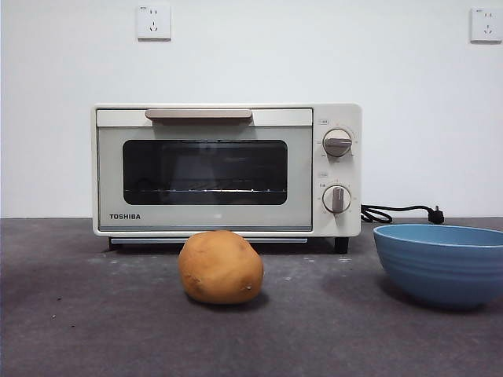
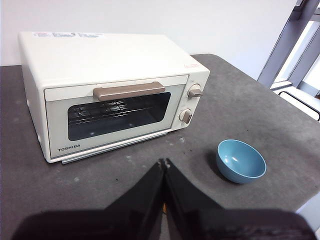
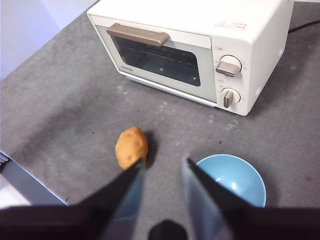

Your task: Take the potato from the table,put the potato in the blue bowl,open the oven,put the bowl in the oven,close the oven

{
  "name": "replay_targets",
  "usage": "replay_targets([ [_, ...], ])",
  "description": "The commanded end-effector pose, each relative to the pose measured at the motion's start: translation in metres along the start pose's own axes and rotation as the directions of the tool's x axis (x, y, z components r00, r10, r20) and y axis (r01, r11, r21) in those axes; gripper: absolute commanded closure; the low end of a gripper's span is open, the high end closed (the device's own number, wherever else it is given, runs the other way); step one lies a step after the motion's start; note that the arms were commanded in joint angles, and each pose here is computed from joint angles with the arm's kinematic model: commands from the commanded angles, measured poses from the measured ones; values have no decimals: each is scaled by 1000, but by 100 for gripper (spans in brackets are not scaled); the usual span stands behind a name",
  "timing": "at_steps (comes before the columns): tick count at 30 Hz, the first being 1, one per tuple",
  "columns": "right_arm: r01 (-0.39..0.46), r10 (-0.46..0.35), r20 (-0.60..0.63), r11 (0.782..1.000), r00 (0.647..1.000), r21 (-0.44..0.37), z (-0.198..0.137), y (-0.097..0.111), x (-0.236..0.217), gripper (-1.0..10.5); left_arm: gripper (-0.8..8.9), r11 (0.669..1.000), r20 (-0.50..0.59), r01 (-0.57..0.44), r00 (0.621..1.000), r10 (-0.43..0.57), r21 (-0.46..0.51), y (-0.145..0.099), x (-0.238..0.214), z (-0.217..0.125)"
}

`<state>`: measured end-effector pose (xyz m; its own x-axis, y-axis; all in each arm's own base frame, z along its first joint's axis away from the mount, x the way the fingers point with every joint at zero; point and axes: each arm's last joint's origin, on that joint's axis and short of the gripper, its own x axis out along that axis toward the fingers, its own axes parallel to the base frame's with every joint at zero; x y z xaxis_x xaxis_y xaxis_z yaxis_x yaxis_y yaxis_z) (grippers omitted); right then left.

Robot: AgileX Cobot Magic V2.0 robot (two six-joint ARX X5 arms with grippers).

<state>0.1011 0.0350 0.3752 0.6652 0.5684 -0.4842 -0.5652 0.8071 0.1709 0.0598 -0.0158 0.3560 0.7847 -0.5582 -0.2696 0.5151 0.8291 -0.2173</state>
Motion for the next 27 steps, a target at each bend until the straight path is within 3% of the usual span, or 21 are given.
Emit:
replay_targets([
  [1,0,0,4,1000,1000,4,1,0,1,353,822,1000,3,6,1000,-6,16,-1,0,1],
  [3,-1,1,0,1000,1000,9,1,-1,2,307,822,1000,3,6,1000,-6,16,-1,0,1],
  [16,-49,49,-28,999,998,-8,5,1,14,308,822,1000,4,6,1000,-6,17,-1,0,1],
  [27,-208,199,-146,977,969,-50,19,14,78,312,822,1000,10,6,1000,-6,20,-1,0,1],
])
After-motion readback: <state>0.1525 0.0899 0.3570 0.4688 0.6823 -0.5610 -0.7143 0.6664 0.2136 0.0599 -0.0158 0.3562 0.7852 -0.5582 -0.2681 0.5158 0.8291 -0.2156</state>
